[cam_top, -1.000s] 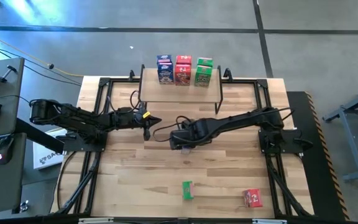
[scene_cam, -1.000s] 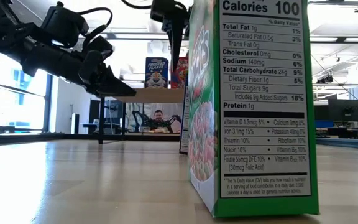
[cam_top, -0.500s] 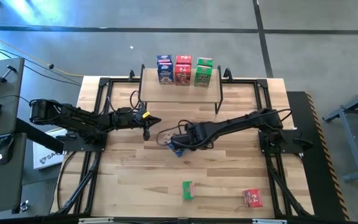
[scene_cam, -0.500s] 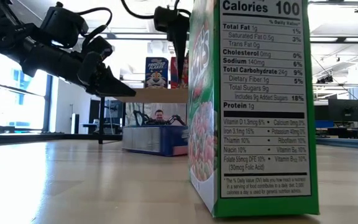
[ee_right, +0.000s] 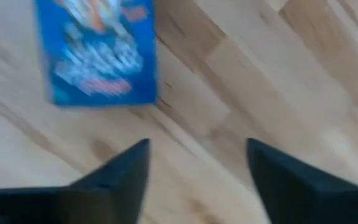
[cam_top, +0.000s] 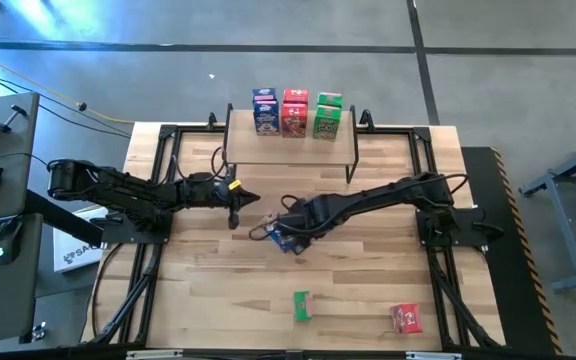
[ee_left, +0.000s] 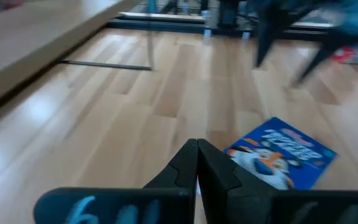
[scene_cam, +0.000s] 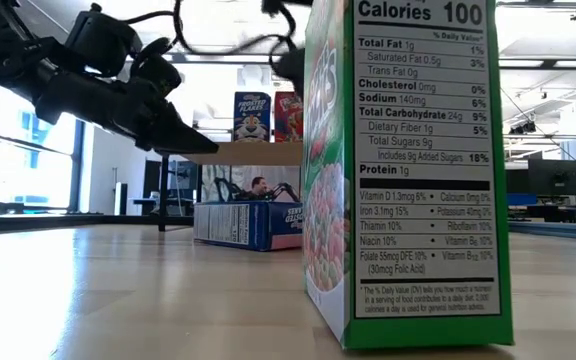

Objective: Stack cereal on shelf
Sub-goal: Put the blue cereal box aligned with the other blue cereal box on the shelf

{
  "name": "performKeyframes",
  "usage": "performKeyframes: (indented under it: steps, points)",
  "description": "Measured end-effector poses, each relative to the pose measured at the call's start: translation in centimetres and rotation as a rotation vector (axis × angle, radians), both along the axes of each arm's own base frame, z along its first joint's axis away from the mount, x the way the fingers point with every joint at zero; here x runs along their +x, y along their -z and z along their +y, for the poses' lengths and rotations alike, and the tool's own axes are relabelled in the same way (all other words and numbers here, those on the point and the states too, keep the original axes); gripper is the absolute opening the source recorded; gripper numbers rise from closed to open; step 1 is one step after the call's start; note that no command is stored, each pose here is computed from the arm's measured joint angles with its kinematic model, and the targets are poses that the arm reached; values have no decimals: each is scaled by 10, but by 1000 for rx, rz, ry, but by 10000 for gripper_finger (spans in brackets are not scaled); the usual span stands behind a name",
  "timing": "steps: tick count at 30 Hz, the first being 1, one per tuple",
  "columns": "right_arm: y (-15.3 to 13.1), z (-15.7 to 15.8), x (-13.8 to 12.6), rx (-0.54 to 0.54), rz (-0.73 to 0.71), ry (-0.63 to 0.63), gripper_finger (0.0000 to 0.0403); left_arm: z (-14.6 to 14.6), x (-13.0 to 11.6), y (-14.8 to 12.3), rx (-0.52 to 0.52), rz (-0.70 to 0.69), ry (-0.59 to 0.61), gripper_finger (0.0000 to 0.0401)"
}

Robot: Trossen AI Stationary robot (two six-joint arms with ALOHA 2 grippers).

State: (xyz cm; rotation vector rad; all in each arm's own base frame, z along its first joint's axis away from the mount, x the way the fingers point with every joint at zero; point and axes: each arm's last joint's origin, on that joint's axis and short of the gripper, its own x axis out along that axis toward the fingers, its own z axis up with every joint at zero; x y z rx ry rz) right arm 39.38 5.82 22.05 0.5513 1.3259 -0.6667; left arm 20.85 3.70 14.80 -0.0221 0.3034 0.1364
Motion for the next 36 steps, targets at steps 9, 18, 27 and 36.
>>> performKeyframes:
  steps: [9, 18, 27, 36]
  points:
    - [-1, -33, -27, -154, 61, -356, 25, -25, 2, 2, 20, 29, 172, 0]
    - [22, -64, -72, -208, -471, -482, 9, -69, 15, -10, 97, 111, 159, 0]
    - [57, -62, -75, -205, -616, -531, 1, -102, 38, 1, 130, 220, 183, 0]
    - [77, -39, -68, -171, -613, -585, 0, -111, 53, 29, 204, 344, 240, 0]
